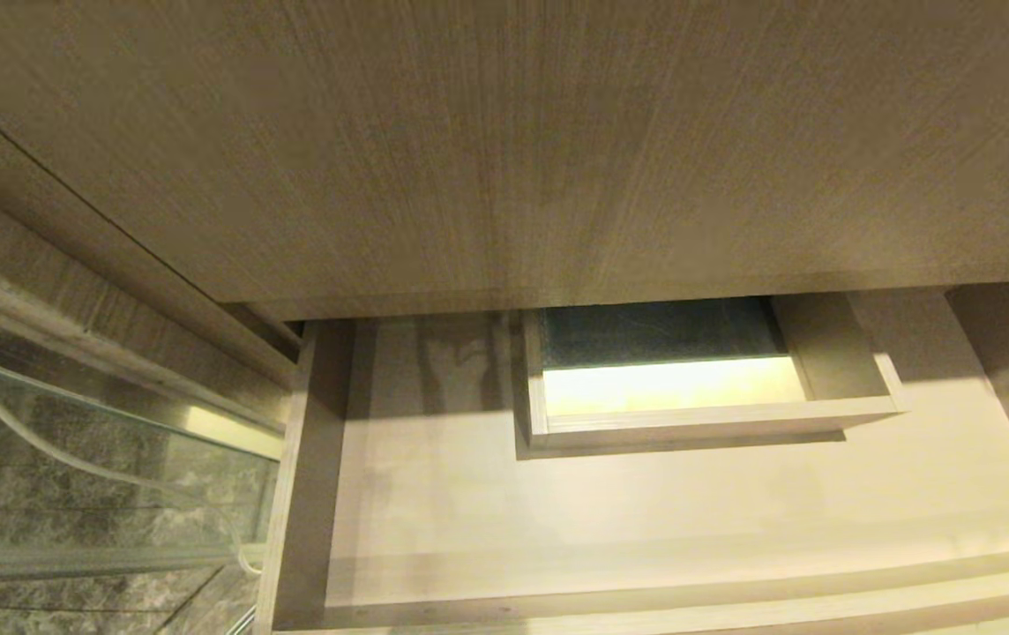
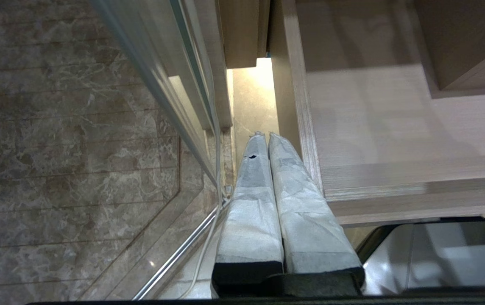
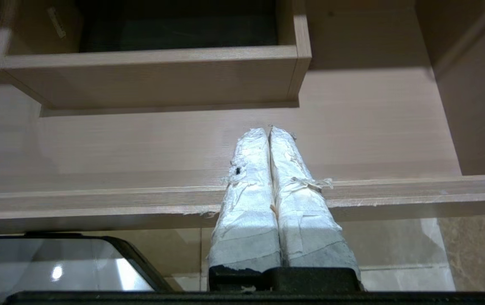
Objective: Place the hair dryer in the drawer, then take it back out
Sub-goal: Pick up the hairdryer
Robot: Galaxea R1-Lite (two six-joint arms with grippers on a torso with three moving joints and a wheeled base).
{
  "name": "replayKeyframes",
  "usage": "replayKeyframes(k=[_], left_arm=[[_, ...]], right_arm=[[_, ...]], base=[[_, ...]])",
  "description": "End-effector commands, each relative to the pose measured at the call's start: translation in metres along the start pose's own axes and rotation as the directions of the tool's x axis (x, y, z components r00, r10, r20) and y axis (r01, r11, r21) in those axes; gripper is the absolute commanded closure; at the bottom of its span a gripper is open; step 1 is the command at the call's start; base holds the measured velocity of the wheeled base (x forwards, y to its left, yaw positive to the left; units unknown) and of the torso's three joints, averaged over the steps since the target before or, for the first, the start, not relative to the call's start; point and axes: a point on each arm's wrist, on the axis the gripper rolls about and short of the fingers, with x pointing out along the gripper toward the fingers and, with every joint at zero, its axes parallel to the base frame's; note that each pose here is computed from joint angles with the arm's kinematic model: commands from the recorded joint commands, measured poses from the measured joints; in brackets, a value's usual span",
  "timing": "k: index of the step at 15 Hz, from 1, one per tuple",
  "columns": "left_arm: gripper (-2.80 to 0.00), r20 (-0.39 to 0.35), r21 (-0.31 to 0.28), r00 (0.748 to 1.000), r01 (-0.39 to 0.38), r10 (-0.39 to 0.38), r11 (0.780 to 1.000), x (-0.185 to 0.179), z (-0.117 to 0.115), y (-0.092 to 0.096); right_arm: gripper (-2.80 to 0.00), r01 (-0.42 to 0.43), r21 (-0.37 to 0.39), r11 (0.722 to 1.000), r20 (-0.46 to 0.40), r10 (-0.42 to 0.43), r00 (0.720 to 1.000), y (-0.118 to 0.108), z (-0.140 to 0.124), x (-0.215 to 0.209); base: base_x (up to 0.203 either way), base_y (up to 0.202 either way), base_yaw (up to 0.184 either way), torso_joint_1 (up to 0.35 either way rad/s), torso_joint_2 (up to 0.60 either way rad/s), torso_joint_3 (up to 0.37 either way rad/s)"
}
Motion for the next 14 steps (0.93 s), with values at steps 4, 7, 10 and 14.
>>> replayKeyframes(k=[4,7,10,14], left_arm=[[0.0,0.0,0.0,1.0,0.0,0.0,1.0,0.0001,-0.0004,0.0],[0.0,0.002,0.0,1.0,0.0,0.0,1.0,-0.0001,0.0,0.0],[0.0,0.001,0.0,1.0,0.0,0.0,1.0,-0.0001,0.0,0.0],[0.0,-0.001,0.0,1.0,0.0,0.0,1.0,0.0001,-0.0004,0.0]], right_arm=[[0.0,0.0,-0.002,1.0,0.002,0.0,1.0,0.0,-0.0001,0.0001],[0.0,0.002,-0.003,1.0,0.002,-0.002,1.0,0.0,-0.0001,0.0001],[0.0,0.003,-0.006,1.0,0.002,-0.003,1.0,-0.0001,-0.0001,0.0001],[0.0,0.006,-0.008,1.0,0.003,-0.006,1.0,-0.0002,0.0001,0.0001]], base=[[0.0,0.0,0.0,0.206,-0.58,-0.199],[0.0,0.0,0.0,0.227,-0.47,-0.216],[0.0,0.0,0.0,0.082,-0.48,-0.218],[0.0,0.0,0.0,0.368,-0.49,-0.229]])
